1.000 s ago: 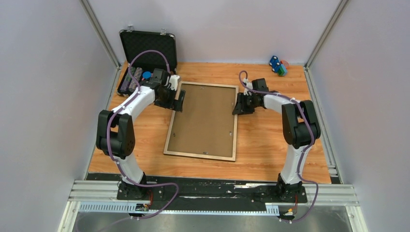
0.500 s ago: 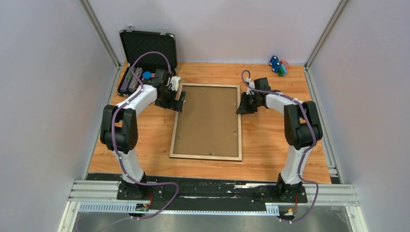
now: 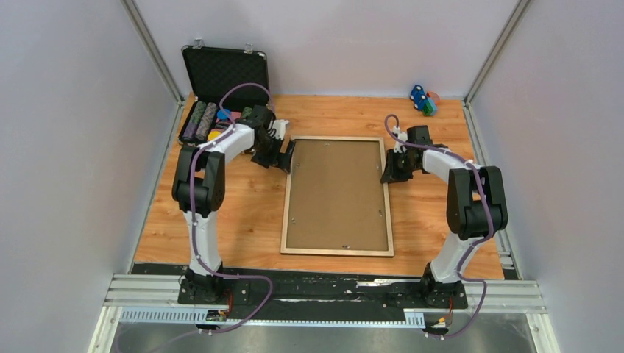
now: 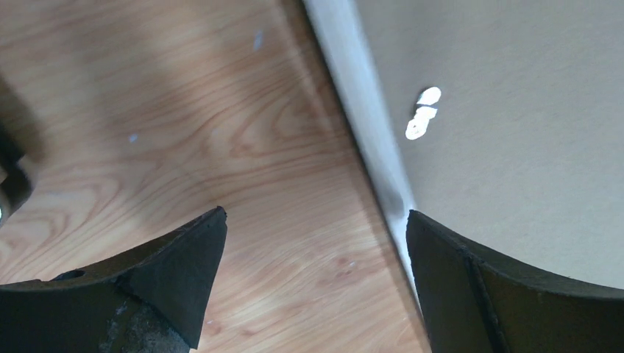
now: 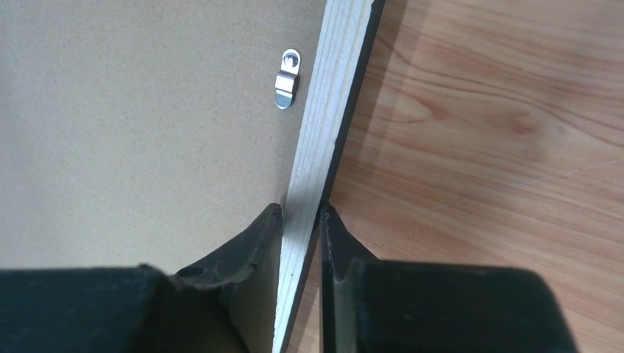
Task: Put the photo into the frame
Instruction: Place the photo frame item in the photo frame, then install the photo frame at the center of the board.
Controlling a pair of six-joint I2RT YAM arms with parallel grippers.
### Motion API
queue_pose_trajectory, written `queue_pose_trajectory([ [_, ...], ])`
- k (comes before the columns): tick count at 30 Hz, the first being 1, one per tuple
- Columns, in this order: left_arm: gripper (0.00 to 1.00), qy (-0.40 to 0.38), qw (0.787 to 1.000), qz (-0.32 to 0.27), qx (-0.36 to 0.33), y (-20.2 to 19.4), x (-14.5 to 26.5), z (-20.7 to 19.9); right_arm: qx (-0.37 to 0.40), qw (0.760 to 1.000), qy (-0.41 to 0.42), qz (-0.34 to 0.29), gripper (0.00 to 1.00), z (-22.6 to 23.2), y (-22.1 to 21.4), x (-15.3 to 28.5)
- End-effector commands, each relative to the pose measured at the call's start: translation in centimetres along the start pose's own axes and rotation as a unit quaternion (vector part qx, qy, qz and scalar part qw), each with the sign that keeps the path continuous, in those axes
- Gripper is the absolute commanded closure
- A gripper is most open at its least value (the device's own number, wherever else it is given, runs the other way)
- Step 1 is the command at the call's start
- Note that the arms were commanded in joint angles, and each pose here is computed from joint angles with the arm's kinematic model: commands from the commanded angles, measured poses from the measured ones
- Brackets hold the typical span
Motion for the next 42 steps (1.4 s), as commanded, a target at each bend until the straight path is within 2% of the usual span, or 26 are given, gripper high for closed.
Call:
queue_pose_trajectory([
  [1,0.00,-0.027,0.999,-0.006,-0.021,1.3,-0.4,-3.1,0.012,0.999,0.007,0.033,1.00,0.2,-1.5,0.1],
  [8,0.01,-0.002,0.999,-0.012,-0.036,2.9,-1.7,-3.7,0.009,0.999,0.014,0.036,1.00,0.3,-1.6,-0.1],
  [15,0.07,0.019,0.999,-0.001,-0.036,3.3,-3.7,-3.6,0.006,0.999,0.023,0.035,1.00,0.3,-1.7,-0.1],
  [23,0.13,0.032,0.999,-0.002,-0.031,3.4,-4.2,-3.5,0.000,0.999,0.029,0.031,1.00,0.1,-1.7,0.1],
  [29,0.24,0.035,0.999,-0.010,-0.024,3.2,-4.6,-3.4,-0.005,0.999,0.035,0.029,1.00,0.0,-1.7,0.2],
  [42,0.39,0.045,0.998,-0.034,-0.009,2.9,-4.5,-3.2,-0.006,0.999,0.039,0.030,1.00,0.0,-1.7,0.2],
])
Point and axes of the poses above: each gripper's point midway between its finger pads, its own x axis back along the fingers, its own z axis along the line the jaws close on, y = z × x, the point moved 8 cm from there along x, back along the fingers, and after that the axes turned 9 degrees about x, right-handed, at the moved point
